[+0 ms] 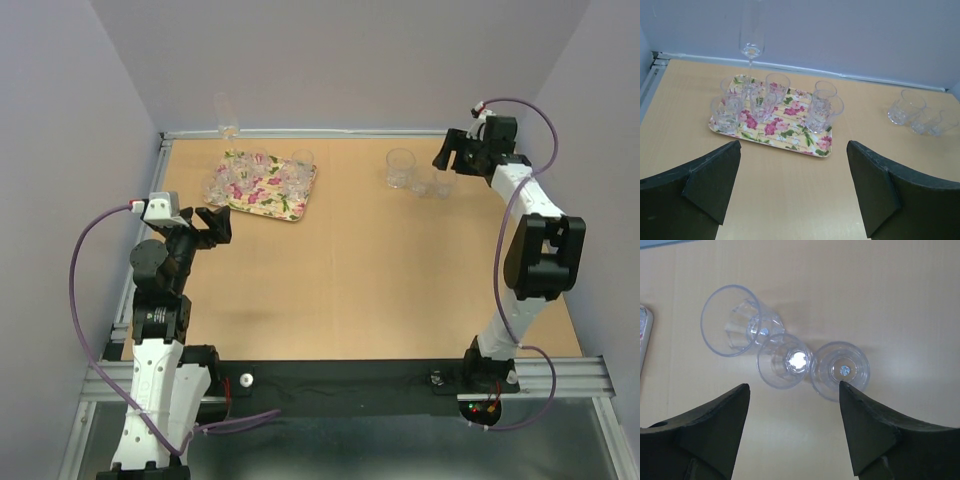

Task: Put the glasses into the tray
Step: Grab a glass with a robot arm

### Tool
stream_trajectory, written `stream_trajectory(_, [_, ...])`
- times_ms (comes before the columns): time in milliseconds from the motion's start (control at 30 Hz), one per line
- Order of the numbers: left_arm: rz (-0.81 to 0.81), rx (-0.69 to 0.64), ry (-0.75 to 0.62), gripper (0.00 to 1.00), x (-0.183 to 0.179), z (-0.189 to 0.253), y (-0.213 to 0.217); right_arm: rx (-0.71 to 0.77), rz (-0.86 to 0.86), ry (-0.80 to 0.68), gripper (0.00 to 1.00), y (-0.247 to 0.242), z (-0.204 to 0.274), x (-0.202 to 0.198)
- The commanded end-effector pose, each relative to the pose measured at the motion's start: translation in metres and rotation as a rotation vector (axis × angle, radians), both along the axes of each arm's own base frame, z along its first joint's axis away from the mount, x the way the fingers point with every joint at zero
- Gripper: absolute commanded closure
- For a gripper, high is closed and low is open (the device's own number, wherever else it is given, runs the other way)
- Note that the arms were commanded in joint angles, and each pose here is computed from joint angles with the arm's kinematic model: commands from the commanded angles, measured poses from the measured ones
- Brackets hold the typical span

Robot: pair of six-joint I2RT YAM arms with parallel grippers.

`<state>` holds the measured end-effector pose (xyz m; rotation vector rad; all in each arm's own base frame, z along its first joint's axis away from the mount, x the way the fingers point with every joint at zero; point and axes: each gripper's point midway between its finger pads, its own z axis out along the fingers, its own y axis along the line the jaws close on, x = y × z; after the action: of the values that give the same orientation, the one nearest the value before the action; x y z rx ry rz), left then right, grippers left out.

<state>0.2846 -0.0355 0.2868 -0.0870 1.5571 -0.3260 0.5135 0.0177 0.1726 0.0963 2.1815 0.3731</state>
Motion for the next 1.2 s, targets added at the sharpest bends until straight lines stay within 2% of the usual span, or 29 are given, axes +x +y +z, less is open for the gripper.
stream_trajectory(0, [-0.009,0.006,-0.045,0.01,0.0,0.012,-0.002,-0.004,0.087,-0.108,0.26,0.009,0.032,0.031])
stream_trajectory(67, [-0.007,0.006,-0.044,0.01,0.001,0.012,-0.001,-0.001,0.096,-0.13,0.31,0.01,0.039,0.045])
stream_trajectory(133, [-0.004,0.009,-0.044,0.01,0.001,0.012,-0.001,0.022,0.12,-0.105,0.35,0.014,0.024,0.054])
stream_trajectory(200, [-0.003,0.011,-0.038,0.01,0.002,0.01,0.0,0.037,0.151,-0.126,0.38,0.019,0.031,0.064])
stream_trajectory(233, [0.001,0.012,-0.041,0.01,0.002,0.012,0.0,0.047,0.159,-0.092,0.38,0.021,0.016,0.067])
stream_trajectory(500, [0.011,0.015,-0.039,0.01,0.002,0.011,0.002,0.069,0.252,-0.063,0.46,0.039,-0.004,0.082])
stream_trajectory(1000, [0.008,0.018,-0.03,0.01,0.004,0.009,0.002,-0.021,0.282,-0.037,0.46,0.073,-0.028,0.091])
stream_trajectory(1167, [0.005,0.016,-0.03,0.01,0.004,0.009,0.001,-0.085,0.262,-0.031,0.5,0.072,-0.036,0.094])
